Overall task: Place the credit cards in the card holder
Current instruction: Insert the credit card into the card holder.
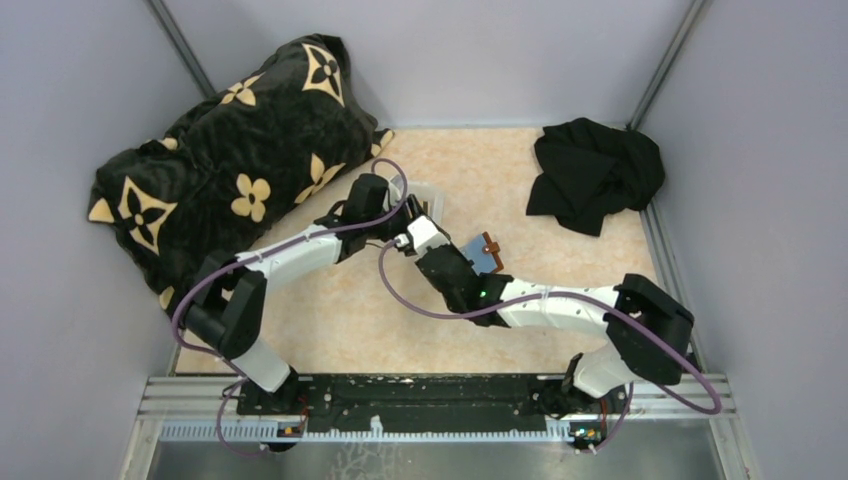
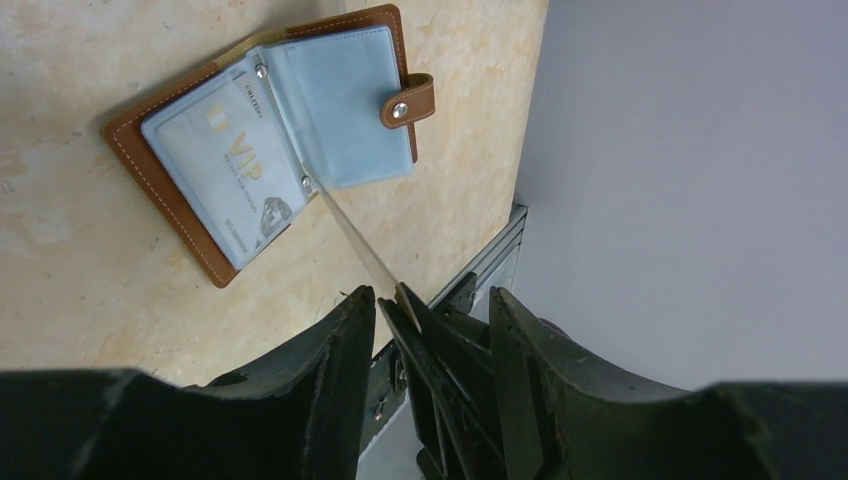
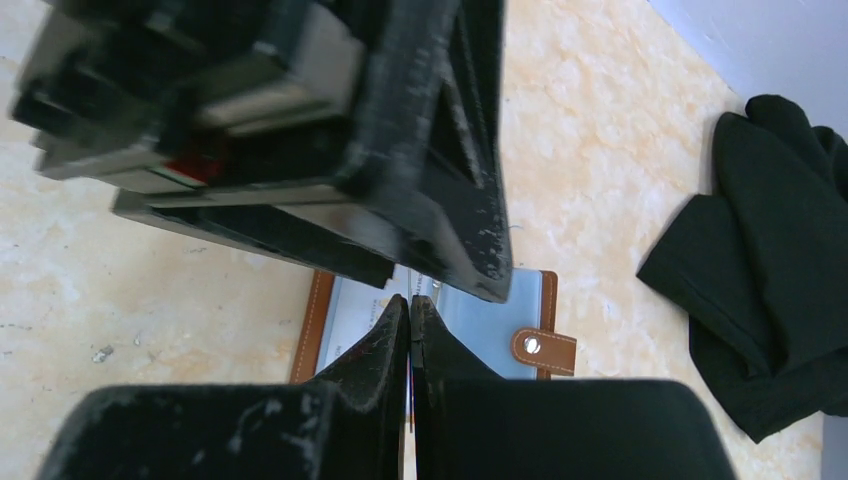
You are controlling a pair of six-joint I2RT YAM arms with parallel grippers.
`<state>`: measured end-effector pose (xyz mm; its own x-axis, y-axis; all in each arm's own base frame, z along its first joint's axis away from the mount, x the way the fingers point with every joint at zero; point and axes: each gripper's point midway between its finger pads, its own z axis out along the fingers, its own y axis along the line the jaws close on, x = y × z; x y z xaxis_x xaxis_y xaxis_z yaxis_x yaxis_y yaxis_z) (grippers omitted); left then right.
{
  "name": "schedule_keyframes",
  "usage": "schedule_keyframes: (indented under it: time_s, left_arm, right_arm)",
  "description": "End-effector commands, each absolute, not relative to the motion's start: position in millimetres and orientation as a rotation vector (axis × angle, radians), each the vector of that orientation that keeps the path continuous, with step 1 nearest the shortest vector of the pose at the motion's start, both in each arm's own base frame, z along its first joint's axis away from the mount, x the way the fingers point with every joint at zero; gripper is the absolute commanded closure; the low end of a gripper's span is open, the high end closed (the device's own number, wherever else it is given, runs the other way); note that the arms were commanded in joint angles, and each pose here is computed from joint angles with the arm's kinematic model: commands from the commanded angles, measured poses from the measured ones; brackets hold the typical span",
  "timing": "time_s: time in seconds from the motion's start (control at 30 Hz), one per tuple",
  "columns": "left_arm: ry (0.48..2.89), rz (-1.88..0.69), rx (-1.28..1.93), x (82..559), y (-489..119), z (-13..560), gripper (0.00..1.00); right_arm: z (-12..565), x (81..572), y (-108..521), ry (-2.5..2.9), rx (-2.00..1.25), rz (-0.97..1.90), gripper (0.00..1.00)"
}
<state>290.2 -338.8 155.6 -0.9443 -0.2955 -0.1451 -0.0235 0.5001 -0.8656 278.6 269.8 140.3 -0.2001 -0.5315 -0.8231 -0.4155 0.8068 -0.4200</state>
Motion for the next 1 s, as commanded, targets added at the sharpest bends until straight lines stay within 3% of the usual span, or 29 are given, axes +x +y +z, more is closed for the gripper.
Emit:
schedule_keyframes:
  time_s: [0.0,0.33,0.73,0.97]
  left_arm:
    - [2.442,-1.471,-0.224,296,-351,169,0.48]
    - [2.482,-1.496,-0.187,289,-353,163,0.60]
    - [2.511,-1.554,-0.176,278,-355,157,1.00]
    - [2.507,-1.572,-0.173,276,-355,156,1.00]
  right_arm:
    - [170,284,292,1.751,-0.689,-0.093,1.00]
    - [166,287,296,1.737,-0.729,-0.160,1.00]
    - [166,286,301,1.722,-0.757,-0.238,1.00]
    - [162,285,297,1.714,-0.760,-0.292,1.00]
